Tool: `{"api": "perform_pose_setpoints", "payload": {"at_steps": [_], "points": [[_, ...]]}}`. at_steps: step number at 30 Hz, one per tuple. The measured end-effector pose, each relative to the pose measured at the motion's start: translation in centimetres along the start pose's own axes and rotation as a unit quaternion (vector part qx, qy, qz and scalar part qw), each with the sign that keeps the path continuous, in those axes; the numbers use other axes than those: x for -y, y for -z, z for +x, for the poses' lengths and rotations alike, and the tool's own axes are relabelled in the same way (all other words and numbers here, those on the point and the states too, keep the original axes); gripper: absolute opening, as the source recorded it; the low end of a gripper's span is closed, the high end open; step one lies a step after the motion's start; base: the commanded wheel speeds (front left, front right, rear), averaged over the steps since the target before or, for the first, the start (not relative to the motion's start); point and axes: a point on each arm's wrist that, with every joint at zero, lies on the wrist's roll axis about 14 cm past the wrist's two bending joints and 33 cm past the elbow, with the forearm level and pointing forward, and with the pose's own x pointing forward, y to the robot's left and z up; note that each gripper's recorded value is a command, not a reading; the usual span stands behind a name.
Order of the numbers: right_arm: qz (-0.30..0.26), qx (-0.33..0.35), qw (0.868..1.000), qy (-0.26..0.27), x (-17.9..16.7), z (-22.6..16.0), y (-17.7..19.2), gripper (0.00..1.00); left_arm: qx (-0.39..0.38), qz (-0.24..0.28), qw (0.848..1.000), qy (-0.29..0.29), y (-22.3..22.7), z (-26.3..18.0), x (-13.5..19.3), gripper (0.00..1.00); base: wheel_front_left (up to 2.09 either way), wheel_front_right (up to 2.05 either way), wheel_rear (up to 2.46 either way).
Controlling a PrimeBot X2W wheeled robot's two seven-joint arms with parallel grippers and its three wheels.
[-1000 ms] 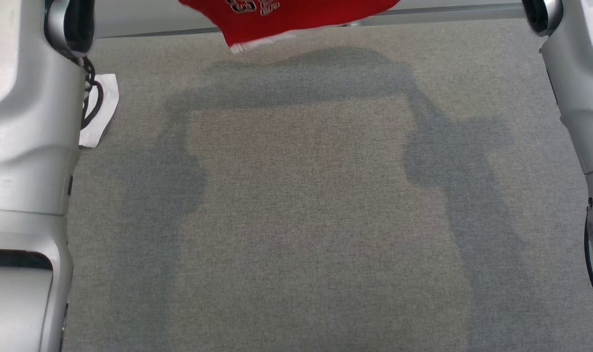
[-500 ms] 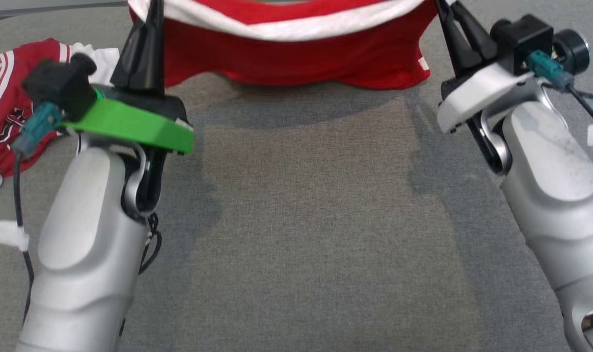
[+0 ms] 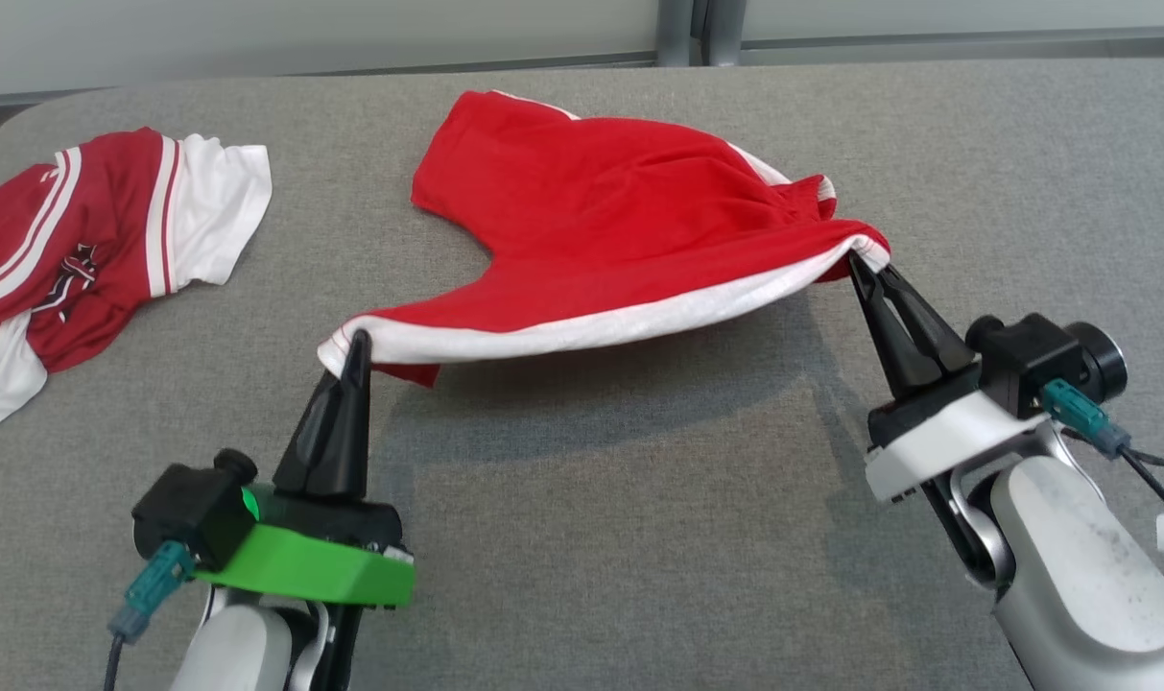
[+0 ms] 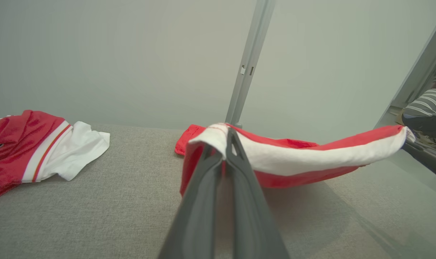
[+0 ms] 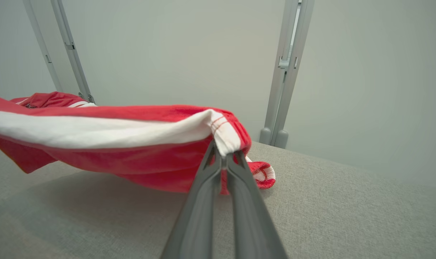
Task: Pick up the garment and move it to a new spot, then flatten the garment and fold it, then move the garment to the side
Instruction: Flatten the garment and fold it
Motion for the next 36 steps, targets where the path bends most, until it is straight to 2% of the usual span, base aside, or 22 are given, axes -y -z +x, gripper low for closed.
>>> {"api": "perform_pose_setpoints", "payload": {"at_steps": [16, 36], "points": [[0.019, -0.021, 0.999, 0.030, -2.9, -8.0, 0.7, 0.00, -0.052, -0.028, 0.995, -0.077, 2.0, -9.5, -0.1, 0.00, 0.00, 0.00, 0.00], [0.042, -0.050, 0.996, 0.065, -4.6, -15.3, 1.4, 0.00, -0.063, -0.045, 0.994, -0.082, 2.3, -12.7, 1.6, 0.00, 0.00, 0.00, 0.00]]}}
